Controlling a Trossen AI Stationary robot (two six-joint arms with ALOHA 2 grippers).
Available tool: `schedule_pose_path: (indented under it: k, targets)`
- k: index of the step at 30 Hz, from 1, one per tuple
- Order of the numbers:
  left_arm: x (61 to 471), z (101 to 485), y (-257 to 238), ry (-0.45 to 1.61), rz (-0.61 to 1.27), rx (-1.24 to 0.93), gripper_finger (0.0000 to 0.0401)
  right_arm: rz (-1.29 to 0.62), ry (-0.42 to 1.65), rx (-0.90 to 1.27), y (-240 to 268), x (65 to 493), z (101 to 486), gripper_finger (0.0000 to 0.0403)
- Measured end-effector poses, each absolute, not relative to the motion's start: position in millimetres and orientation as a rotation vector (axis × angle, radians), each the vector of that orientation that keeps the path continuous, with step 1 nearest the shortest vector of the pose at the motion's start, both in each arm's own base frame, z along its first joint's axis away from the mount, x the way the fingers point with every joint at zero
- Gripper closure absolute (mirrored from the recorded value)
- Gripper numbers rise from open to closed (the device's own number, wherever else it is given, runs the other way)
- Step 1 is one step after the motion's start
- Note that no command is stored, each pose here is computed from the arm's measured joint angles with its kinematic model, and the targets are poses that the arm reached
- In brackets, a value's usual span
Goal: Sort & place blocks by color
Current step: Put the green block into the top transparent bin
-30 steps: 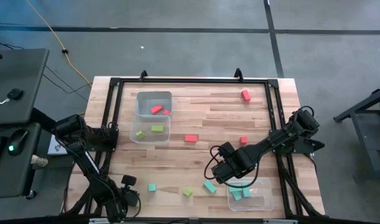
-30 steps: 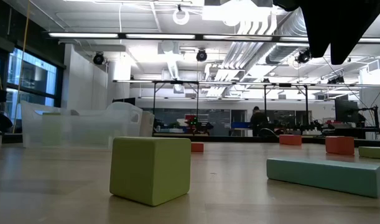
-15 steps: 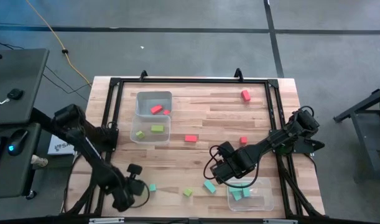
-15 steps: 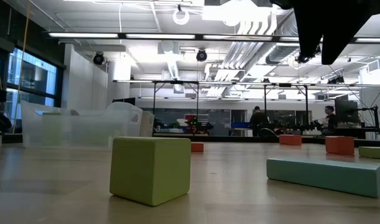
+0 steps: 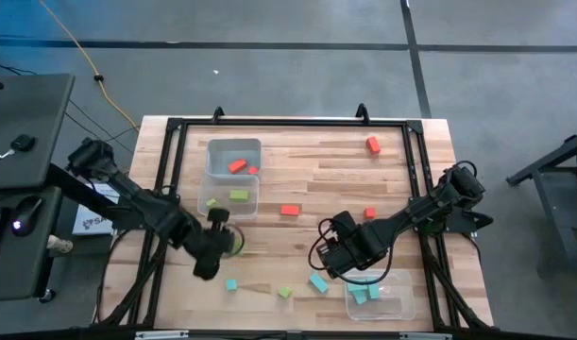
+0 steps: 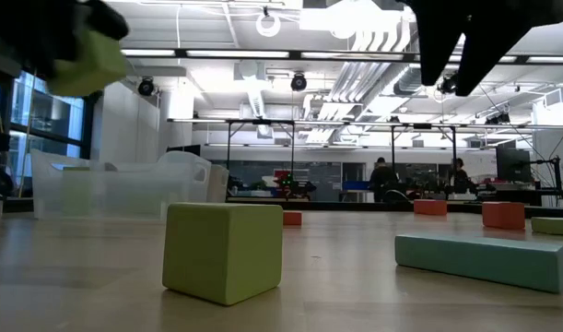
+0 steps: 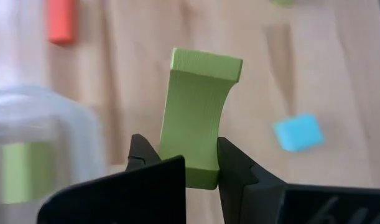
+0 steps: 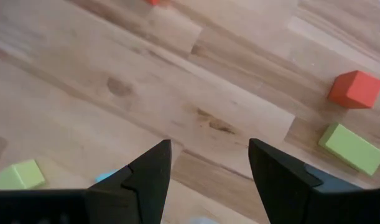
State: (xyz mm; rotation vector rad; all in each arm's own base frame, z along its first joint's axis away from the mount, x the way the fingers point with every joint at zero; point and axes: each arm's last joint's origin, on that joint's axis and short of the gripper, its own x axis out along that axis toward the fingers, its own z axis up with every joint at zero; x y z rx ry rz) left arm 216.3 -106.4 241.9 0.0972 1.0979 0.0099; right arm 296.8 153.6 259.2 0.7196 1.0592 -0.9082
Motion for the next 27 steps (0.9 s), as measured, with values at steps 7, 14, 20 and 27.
schedule_pose_path:
  k: [7, 14, 20, 27]
  targets:
    - [219.7, 260.0, -61.8, 1.026, 0.139, 0.090, 0.0393, -0.949, 0.999, 0.713, 144.8, 301.2, 259.8, 0.0199]
    - [221.6, 259.9, -19.6, 1.075, 0.300, 0.038, 0.0393, -0.974, 0.997, 0.686, 125.7, 309.4, 259.9, 0.0199]
    - [219.8, 256.1, 8.1, 1.142, 0.373, -0.057, 0.0393, -0.981, 1.029, 0.651, 103.8, 317.1, 259.8, 0.0199]
    - [216.9, 248.5, 22.8, 1.171, 0.363, -0.244, 0.0393, -0.945, 1.143, 0.647, 72.2, 325.6, 258.8, 0.0199]
